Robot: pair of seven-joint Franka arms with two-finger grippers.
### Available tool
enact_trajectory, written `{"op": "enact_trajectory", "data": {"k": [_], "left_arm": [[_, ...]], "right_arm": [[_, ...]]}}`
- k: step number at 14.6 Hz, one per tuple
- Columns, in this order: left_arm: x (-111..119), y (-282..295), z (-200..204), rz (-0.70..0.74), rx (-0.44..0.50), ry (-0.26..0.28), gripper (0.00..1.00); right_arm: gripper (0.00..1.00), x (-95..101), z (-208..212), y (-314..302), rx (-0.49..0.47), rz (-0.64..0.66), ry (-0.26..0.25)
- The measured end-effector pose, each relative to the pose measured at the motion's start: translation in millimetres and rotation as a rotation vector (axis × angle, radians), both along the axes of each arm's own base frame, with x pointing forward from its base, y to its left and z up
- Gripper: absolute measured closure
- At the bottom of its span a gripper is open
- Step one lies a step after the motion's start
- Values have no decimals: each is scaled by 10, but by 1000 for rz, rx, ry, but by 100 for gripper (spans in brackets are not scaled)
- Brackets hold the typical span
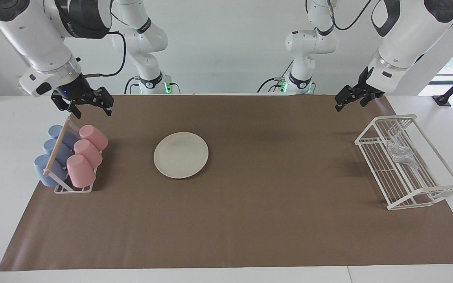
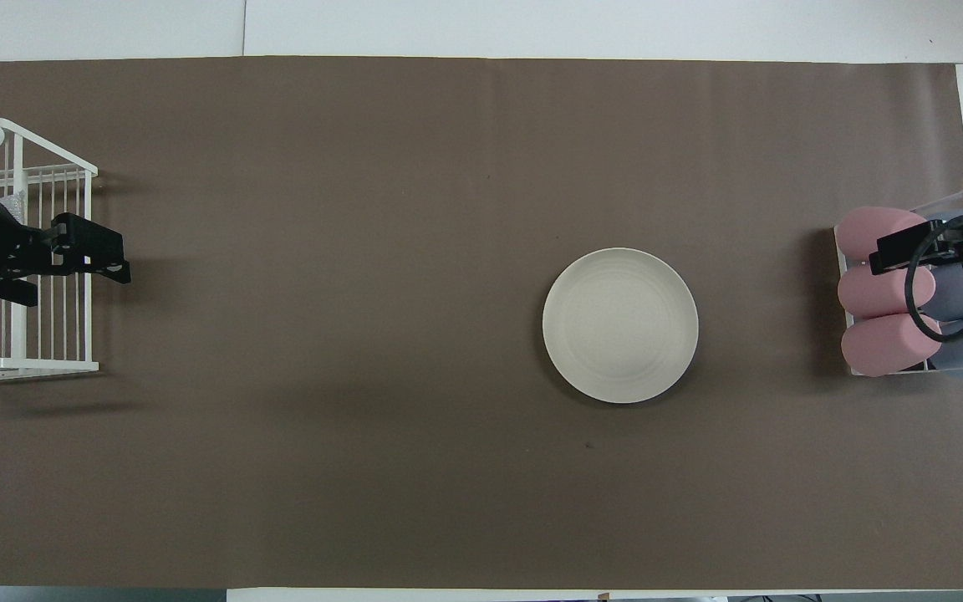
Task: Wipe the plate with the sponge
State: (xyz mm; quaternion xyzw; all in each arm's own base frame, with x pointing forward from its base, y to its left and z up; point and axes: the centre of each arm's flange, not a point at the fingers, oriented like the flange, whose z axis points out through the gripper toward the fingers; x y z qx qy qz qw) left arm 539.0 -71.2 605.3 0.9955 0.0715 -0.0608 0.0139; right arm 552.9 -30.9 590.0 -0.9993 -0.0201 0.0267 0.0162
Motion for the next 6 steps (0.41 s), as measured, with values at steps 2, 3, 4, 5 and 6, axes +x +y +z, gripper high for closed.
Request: {"op": "enact_trajectory", "data": {"k": [2, 3, 4, 5, 6], "left_arm": [[-3, -21, 0, -29, 25, -4, 0], [-7, -50, 1, -38, 27, -5, 0], [-11, -73, 2, -43, 27, -5, 0], [-13, -81, 3, -47, 27, -5, 0], [-13, -78, 5, -47, 27, -6, 0]], "right_arm": [[0, 0, 0, 0, 0, 0, 0], [0, 0, 0, 0, 0, 0, 0], [0, 0, 0, 0, 0, 0, 0], [0, 0, 0, 0, 0, 0, 0], [0, 0, 0, 0, 0, 0, 0]]}}
